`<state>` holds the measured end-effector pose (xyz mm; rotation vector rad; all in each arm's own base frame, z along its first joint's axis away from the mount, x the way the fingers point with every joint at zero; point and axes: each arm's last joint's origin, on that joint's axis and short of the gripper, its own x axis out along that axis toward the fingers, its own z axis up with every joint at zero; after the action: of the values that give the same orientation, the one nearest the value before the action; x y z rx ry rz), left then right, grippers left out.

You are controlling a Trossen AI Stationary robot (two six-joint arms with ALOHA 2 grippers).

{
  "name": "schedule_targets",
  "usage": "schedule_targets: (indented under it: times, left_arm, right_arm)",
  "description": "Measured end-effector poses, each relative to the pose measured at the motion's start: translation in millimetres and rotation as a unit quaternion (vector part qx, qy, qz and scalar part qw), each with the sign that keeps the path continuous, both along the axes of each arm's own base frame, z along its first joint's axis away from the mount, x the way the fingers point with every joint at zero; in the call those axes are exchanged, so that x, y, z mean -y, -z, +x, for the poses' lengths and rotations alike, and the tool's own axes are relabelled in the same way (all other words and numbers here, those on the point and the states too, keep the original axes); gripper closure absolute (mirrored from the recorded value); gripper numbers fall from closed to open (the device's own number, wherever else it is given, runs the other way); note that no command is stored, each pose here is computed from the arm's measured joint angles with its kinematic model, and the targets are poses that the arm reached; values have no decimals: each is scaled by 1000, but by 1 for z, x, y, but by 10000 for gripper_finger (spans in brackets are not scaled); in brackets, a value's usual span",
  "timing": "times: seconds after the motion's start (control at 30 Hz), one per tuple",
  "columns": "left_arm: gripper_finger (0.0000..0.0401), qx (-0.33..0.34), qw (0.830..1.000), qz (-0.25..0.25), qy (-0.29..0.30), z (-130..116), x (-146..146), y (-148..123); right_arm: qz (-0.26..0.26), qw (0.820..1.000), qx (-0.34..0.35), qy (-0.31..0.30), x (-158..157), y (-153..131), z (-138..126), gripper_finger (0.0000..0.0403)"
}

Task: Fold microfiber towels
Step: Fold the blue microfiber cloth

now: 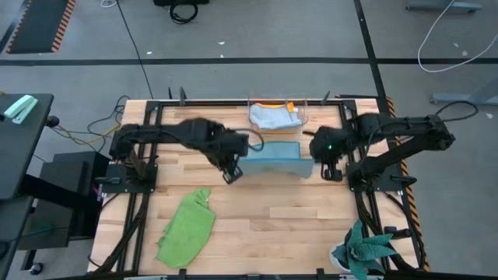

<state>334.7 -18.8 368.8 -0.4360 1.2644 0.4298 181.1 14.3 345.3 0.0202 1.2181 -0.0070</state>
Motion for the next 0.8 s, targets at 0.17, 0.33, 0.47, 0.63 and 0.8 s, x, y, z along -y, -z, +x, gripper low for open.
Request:
schedule_targets:
  times: [0.17,0.33,0.47,0.63,0.8]
  left_arm:
    - [399,2,1000,-18,0,8,35,30]
    - [399,-1,999,-34,-18,3,79,55]
    - [399,14,998,-49,-40,-3,107,61]
    - [400,40,994,-68,-73,-7,127,60]
    - [400,38,992,-79,-93,-9,131,60]
  right_arm:
    - [30,999,-28,-28,-17,37,0,403]
    - [65,996,-17,-51,-33,55,-9,403]
    - [85,995,15,-45,-36,48,-20,403]
    - [111,992,22,-62,-42,44,-27,403]
    - [112,990,6,-88,-47,49,-22,403]
